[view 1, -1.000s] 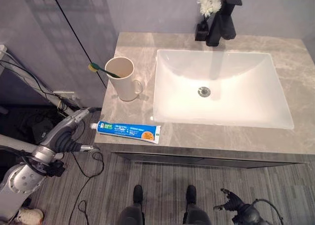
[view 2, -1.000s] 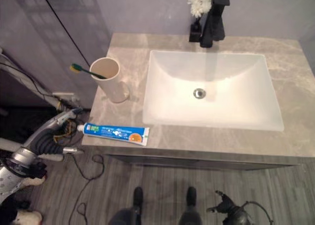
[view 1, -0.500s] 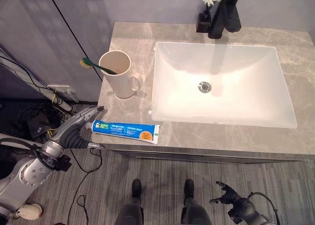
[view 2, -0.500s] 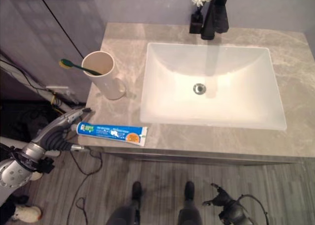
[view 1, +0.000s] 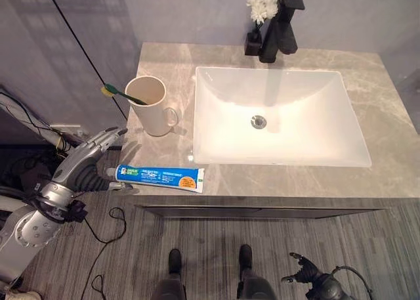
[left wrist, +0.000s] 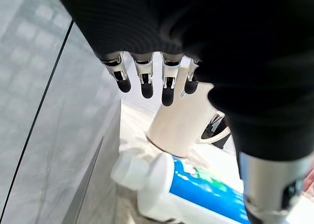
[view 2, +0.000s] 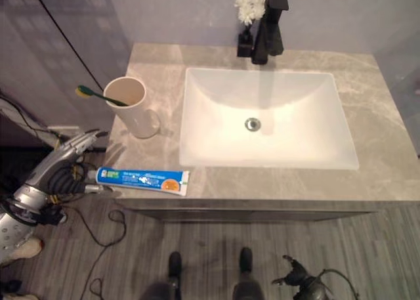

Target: Put brush and paste in cup on sink, flatten towel.

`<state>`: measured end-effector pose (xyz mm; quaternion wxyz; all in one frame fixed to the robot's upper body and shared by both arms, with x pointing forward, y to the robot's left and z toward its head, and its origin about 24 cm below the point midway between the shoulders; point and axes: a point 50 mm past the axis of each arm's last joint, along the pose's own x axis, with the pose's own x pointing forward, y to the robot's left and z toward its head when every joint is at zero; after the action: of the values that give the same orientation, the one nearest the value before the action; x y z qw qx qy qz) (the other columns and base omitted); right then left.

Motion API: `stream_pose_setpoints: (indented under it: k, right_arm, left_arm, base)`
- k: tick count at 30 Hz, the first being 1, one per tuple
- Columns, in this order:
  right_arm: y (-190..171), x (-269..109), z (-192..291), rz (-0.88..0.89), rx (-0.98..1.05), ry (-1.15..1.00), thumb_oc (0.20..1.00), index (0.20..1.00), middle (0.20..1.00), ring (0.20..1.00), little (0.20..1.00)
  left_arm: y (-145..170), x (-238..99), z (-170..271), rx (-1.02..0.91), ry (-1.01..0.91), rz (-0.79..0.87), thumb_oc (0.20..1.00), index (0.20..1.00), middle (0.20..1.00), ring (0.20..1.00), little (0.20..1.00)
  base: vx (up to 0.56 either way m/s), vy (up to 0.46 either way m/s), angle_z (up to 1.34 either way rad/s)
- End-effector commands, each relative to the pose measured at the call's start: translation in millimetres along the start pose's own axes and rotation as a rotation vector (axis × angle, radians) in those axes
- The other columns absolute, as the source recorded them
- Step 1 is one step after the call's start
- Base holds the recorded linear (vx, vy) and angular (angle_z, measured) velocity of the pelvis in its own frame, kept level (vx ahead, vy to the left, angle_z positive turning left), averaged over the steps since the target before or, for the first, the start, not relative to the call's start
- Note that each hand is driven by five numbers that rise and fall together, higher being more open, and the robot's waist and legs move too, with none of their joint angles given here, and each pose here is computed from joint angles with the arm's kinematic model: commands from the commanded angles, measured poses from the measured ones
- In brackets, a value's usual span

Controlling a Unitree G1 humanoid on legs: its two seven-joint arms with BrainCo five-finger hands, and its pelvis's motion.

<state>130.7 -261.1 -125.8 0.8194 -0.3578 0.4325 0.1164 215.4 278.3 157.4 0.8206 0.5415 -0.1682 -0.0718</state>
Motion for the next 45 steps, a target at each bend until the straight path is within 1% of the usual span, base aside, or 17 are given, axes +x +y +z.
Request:
stream_pose_setpoints:
  k: [1, 11, 18, 19, 20, 21, 22, 24, 28, 29, 32, 36, 38, 40, 41, 42, 45]
  right_arm:
    - [4.7, -1.3, 1.2, 0.009, -0.036, -0.026, 1.000, 1.000, 1.000, 1.000, 1.000]
    - [-0.3, -1.2, 3.3, -0.009, -0.034, -0.037, 1.000, 1.000, 1.000, 1.000, 1.000]
    - [-1.3, -2.6, 1.5, -0.013, -0.030, -0.037, 1.000, 1.000, 1.000, 1.000, 1.000]
    - [-1.2, -2.7, 1.2, -0.013, -0.033, -0.035, 1.000, 1.000, 1.000, 1.000, 1.000]
    - [-1.0, -2.8, 1.7, -0.012, -0.032, -0.039, 1.000, 1.000, 1.000, 1.000, 1.000]
    - [-1.4, -3.2, 2.1, -0.014, -0.029, -0.044, 1.000, 1.000, 1.000, 1.000, 1.000]
    - [-1.2, -3.5, 1.6, -0.014, -0.029, -0.043, 1.000, 1.000, 1.000, 1.000, 1.000]
    - [-0.2, -3.5, 0.0, -0.011, -0.029, -0.035, 1.000, 1.000, 1.000, 1.000, 1.000]
    - [-0.7, -4.0, -2.1, -0.015, -0.027, -0.029, 1.000, 1.000, 1.000, 1.000, 1.000]
    - [-1.3, -3.8, -1.4, -0.017, -0.028, -0.031, 1.000, 1.000, 1.000, 1.000, 1.000]
    - [-3.2, -3.7, 0.6, -0.021, -0.031, -0.042, 1.000, 1.000, 1.000, 1.000, 1.000]
    - [-6.4, -3.6, 1.4, -0.036, -0.028, -0.047, 1.000, 1.000, 1.000, 1.000, 1.000]
    - [-8.2, -3.4, 2.6, -0.043, -0.029, -0.053, 1.000, 1.000, 1.000, 1.000, 1.000]
    - [-9.1, -3.3, 3.1, -0.046, -0.030, -0.055, 1.000, 1.000, 1.000, 1.000, 1.000]
    - [-10.3, -3.3, 3.2, -0.049, -0.030, -0.057, 1.000, 1.000, 1.000, 1.000, 1.000]
    - [-13.1, -3.3, 6.0, -0.056, -0.034, -0.072, 1.000, 1.000, 1.000, 1.000, 1.000]
    - [-17.9, -4.0, 5.6, -0.070, -0.044, -0.076, 1.000, 1.000, 1.000, 1.000, 1.000]
  left_arm:
    - [8.2, 2.6, 5.2, 0.007, -0.055, 0.079, 1.000, 1.000, 1.000, 1.000, 1.000]
    - [-2.9, 5.4, 5.7, 0.010, -0.064, 0.009, 1.000, 1.000, 1.000, 1.000, 1.000]
    - [-6.7, 5.3, 3.6, 0.011, -0.055, -0.010, 1.000, 1.000, 1.000, 1.000, 1.000]
    - [-7.5, 5.4, 3.2, 0.013, -0.052, -0.014, 0.922, 0.922, 0.922, 0.922, 0.922]
    - [-7.8, 5.2, 2.3, 0.015, -0.048, -0.015, 0.887, 0.887, 0.887, 0.887, 0.887]
    - [-7.8, 5.0, 1.4, 0.014, -0.044, -0.013, 0.871, 0.871, 0.871, 0.871, 0.871]
    - [-8.3, 5.1, 0.9, 0.012, -0.041, -0.012, 0.815, 0.815, 0.815, 0.815, 0.815]
    - [-9.8, 5.3, 0.0, 0.008, -0.037, -0.013, 0.727, 0.727, 0.727, 0.727, 0.727]
    - [-10.2, 5.9, 0.4, 0.017, -0.041, -0.022, 0.699, 0.699, 0.699, 0.699, 0.699]
    - [-10.1, 6.3, 0.3, 0.021, -0.042, -0.025, 0.671, 0.671, 0.671, 0.671, 0.671]
    - [-10.6, 6.3, -0.2, 0.028, -0.041, -0.031, 0.645, 0.645, 0.645, 0.645, 0.645]
    - [-13.3, 5.8, -0.7, 0.044, -0.045, -0.054, 0.649, 0.649, 0.649, 0.649, 0.649]
    - [-14.1, 6.0, -0.3, 0.052, -0.050, -0.063, 0.630, 0.630, 0.630, 0.630, 0.630]
    - [-13.5, 6.9, 0.6, 0.073, -0.061, -0.075, 0.633, 0.633, 0.633, 0.633, 0.633]
    - [-12.1, 7.9, 2.4, 0.102, -0.078, -0.088, 0.620, 0.620, 0.620, 0.620, 0.620]
    - [-10.4, 9.1, 4.5, 0.143, -0.101, -0.108, 0.564, 0.564, 0.564, 0.564, 0.564]
    - [-12.0, 9.3, 6.7, 0.191, -0.131, -0.154, 0.523, 0.523, 0.523, 0.523, 0.523]
  base:
    - [0.00, 0.000, 0.00]
    - [0.00, 0.000, 0.00]
    - [0.00, -0.002, -0.02]
    - [0.00, 0.000, 0.00]
    - [0.00, 0.000, 0.00]
    - [0.00, 0.000, 0.00]
    - [0.00, 0.000, 0.00]
    - [0.00, 0.000, 0.00]
    - [0.00, 0.000, 0.00]
    - [0.00, 0.000, 0.00]
    - [0.00, -0.002, -0.01]
    - [0.00, -0.007, -0.04]
    - [0.00, 0.000, 0.00]
    - [0.00, 0.000, 0.00]
    - [0.00, 0.000, 0.00]
    - [0.00, 0.000, 0.00]
    - [0.00, 0.000, 0.00]
